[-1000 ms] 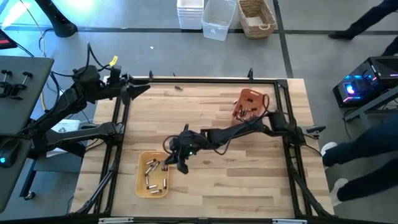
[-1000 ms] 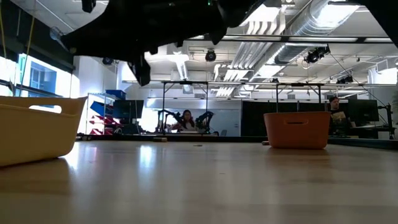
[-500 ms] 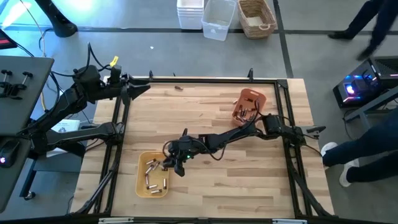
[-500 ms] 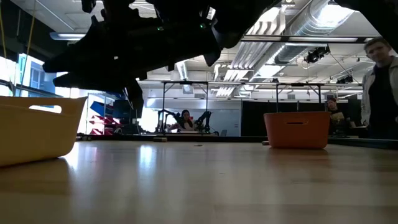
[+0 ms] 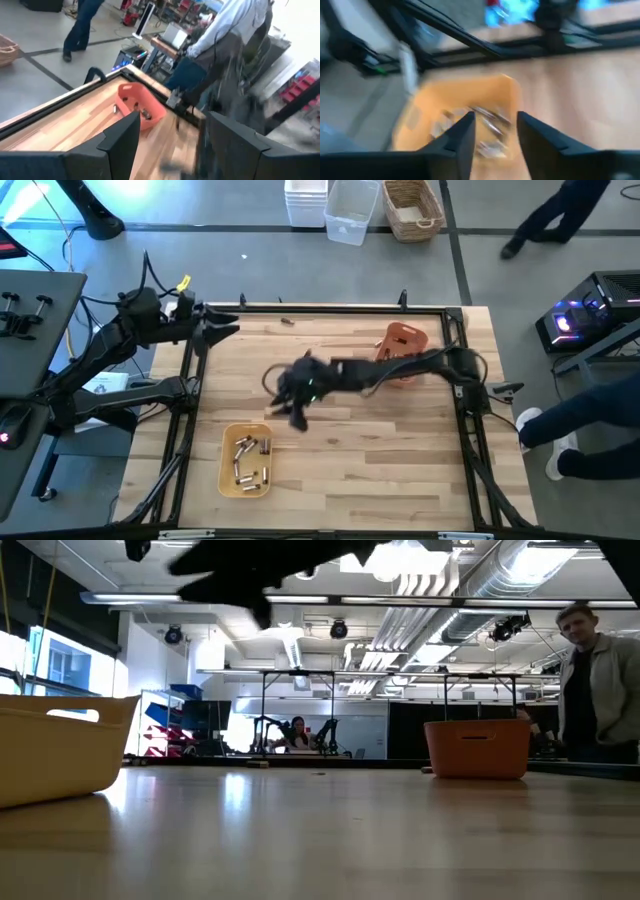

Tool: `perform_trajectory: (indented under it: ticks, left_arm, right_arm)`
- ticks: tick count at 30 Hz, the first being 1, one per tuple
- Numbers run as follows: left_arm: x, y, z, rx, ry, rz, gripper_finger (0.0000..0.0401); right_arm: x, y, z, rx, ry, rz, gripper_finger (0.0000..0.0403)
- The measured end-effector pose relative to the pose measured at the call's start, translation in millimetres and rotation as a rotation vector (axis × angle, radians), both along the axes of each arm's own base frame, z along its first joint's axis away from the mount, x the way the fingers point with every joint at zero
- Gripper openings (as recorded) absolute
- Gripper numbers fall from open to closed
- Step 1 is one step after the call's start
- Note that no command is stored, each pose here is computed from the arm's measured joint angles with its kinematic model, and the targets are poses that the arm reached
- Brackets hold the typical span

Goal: Sort batteries
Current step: Move the yellow bin to the middle left of the table

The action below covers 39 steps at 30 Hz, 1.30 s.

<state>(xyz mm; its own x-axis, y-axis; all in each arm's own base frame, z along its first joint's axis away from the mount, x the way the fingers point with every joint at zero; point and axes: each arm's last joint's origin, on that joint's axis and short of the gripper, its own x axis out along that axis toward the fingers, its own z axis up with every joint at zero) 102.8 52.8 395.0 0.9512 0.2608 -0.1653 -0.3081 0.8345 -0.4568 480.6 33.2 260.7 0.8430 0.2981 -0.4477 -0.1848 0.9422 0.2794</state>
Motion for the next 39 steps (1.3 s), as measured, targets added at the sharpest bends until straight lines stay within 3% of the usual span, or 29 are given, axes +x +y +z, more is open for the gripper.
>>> perform_trajectory:
  ticks: [4,6,10,15,17,20,23,26,31,36,39]
  left_arm:
    - [-5,-3,-8,-0.009,0.079,-0.007,0.0225]
    - [-8,-5,-15,-0.048,0.146,-0.014,0.0225]
    - [-2,-12,-48,-0.198,0.331,-0.156,0.0225]
    - [16,-33,-88,-0.396,0.476,-0.365,0.0225]
    - [28,-48,-91,-0.424,0.486,-0.440,0.0225]
    - [47,-74,-89,-0.363,0.465,-0.472,0.0225]
    - [67,-101,-90,-0.255,0.451,-0.439,0.0225]
    - [83,-128,-105,-0.245,0.591,-0.389,0.0225]
    - [103,-173,-139,-0.411,0.835,-0.286,0.0225]
    - [121,-192,-186,-0.649,1.021,-0.016,0.0225]
    - [128,-193,-205,-0.716,1.069,0.112,0.0213]
  right_arm:
    - [-35,-37,30,-0.119,0.156,-0.111,0.0038]
    - [-52,-53,39,-0.138,0.241,-0.155,0.0012]
    - [-92,-74,29,-0.164,0.479,-0.232,0.0003]
    - [-152,-76,-7,-0.061,0.665,-0.321,0.0000]
    - [-177,-72,-20,-0.004,0.671,-0.377,0.0000]
    - [-209,-67,-42,0.095,0.664,-0.463,0.0000]
    - [-232,-63,-57,0.185,0.621,-0.493,0.0000]
    - [-249,-60,-65,0.217,0.597,-0.470,0.0000]
    - [-263,-59,-57,0.143,0.516,-0.394,0.0000]
    - [-265,-64,-29,0.079,0.385,-0.359,0.0000]
    - [-264,-68,-7,0.037,0.296,-0.346,0.0000]
